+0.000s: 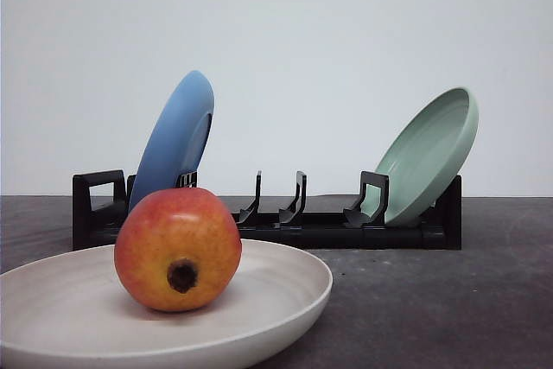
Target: Place pomegranate in white plate
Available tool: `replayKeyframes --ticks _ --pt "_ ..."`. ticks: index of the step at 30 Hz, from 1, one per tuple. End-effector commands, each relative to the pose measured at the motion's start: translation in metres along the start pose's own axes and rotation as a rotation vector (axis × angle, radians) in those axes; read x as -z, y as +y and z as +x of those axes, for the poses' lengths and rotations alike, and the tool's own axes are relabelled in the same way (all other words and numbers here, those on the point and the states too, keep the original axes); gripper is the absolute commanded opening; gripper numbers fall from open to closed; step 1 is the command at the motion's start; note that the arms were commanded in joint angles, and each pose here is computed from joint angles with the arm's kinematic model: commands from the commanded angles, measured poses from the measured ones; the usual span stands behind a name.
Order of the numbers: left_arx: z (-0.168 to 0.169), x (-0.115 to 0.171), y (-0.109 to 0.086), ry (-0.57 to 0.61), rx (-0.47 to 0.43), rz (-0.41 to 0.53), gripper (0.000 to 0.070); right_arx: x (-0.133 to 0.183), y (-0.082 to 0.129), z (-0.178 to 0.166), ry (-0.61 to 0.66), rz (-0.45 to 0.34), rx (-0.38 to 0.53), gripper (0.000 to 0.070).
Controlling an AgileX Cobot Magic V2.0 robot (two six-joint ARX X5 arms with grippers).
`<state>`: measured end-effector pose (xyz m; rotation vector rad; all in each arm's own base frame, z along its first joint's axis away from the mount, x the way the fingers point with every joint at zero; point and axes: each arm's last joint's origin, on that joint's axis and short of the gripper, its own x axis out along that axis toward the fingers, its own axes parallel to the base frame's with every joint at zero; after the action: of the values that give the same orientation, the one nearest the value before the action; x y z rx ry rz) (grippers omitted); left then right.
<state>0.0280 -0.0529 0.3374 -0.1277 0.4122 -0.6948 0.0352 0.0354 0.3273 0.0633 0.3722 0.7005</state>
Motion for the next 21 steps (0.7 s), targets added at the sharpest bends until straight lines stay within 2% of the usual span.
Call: replayKeyframes --ticks 1,4,21 --pt "-0.0006 -0.0016 -0.0013 -0.005 0.01 0.01 0.0022 -0.0013 0.0005 -0.0021 0.0 -0.005 -0.009 0.0028" --pt "-0.0006 -0.0017 -0.0014 -0.006 0.011 0.01 0.0 -0.0009 0.0005 -0.0021 0.004 -0.004 -0.009 0.0002" --pt "-0.0008 -0.002 -0.0015 -0.008 0.012 0.008 0.0 -0.0038 0.0011 -0.0023 -0.026 -0.002 -0.015 0.0002"
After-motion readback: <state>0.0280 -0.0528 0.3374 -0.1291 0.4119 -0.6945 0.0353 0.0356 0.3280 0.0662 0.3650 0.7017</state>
